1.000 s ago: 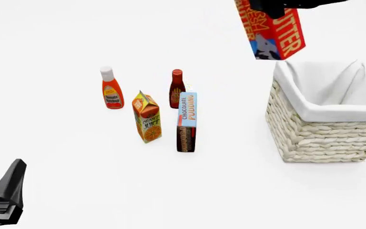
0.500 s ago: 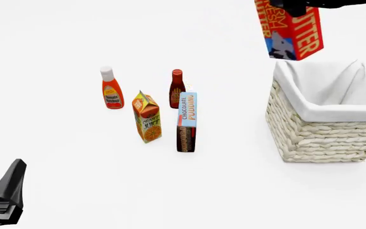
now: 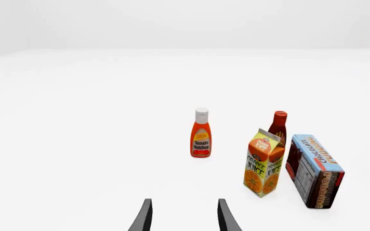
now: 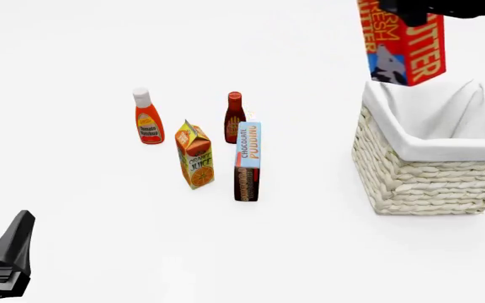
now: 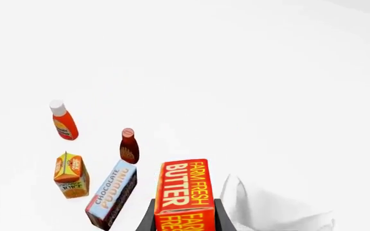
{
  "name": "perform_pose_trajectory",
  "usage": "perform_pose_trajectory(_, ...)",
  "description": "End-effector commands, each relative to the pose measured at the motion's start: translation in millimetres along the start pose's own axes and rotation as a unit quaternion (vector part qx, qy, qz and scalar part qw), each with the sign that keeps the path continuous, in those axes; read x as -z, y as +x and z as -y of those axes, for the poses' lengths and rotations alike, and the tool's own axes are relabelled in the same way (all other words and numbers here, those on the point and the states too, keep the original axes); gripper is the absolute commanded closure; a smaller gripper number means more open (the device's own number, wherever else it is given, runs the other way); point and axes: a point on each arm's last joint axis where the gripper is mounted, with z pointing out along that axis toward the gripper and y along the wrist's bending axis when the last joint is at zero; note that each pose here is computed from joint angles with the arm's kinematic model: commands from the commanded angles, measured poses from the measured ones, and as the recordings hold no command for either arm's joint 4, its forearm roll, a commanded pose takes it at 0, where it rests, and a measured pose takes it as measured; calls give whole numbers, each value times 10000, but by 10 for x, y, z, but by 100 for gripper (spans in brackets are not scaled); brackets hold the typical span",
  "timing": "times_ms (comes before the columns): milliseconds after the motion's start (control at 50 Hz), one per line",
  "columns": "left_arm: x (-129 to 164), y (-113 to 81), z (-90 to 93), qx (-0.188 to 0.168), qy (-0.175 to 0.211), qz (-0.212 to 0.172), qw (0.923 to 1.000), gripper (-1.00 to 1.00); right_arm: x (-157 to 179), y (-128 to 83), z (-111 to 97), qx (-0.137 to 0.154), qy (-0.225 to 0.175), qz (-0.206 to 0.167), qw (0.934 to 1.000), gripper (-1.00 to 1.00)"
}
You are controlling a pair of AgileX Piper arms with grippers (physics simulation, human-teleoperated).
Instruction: Pick the butter and place it in the basket.
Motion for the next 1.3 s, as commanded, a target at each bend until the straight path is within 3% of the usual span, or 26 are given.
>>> perform_pose_trajectory(20, 0, 0, 0, 0, 0, 0, 10000, -100, 112, -8, 62, -240, 158, 210, 9994, 100)
perform_pose_trajectory(1300, 0, 0, 0, 0, 0, 0, 10000, -100, 356, 267, 301, -695, 851, 721, 9913, 100)
